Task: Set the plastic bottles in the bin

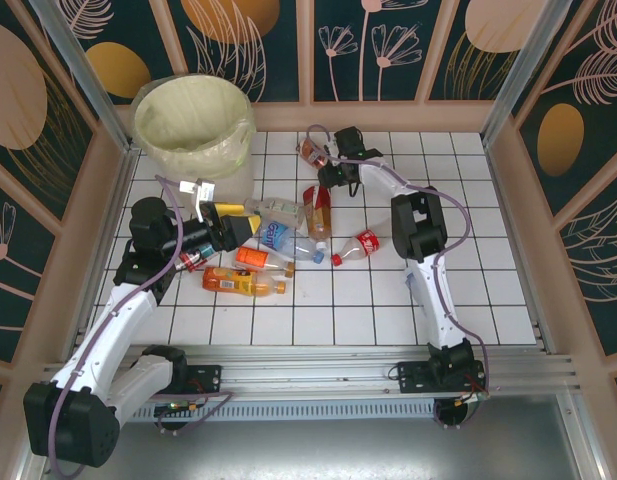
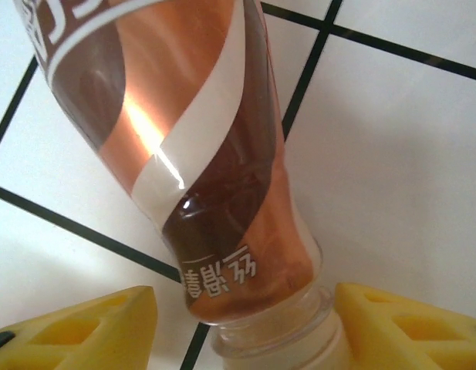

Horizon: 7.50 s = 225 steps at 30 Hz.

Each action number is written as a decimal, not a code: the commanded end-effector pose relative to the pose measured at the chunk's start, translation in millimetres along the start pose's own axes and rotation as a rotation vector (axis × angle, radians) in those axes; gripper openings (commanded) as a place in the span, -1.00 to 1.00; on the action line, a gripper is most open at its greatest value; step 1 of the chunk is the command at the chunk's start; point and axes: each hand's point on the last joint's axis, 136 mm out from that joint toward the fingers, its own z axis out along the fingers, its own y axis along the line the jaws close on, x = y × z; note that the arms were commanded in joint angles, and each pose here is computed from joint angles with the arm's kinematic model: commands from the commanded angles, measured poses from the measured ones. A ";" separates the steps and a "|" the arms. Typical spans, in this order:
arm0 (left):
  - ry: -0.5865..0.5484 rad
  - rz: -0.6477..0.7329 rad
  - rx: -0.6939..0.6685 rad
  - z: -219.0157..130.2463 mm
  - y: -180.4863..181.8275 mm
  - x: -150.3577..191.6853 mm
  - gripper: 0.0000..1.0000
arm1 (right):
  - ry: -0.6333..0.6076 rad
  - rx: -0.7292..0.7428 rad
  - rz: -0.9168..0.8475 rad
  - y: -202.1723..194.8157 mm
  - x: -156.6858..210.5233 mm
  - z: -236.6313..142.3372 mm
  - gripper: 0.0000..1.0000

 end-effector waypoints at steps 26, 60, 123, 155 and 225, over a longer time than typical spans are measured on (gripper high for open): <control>-0.022 -0.013 -0.080 6.2 16.4 -11.1 0.97 | -0.135 0.082 0.110 -21.0 -27.9 -70.5 -0.34; -0.187 -0.141 0.097 94.8 -2.2 -66.7 0.85 | -0.362 -0.889 0.056 180.0 59.8 -340.7 -0.28; -0.179 0.281 -0.477 66.4 5.5 -174.1 0.23 | -0.471 -0.755 0.026 170.1 81.9 -383.3 0.89; -0.035 0.554 -1.196 7.4 171.9 -282.2 0.20 | -0.784 -0.663 0.005 146.9 83.3 -461.2 0.98; -0.144 0.121 -0.061 -12.5 -14.5 -49.7 0.97 | -0.209 -0.221 0.399 108.6 98.4 -242.2 0.13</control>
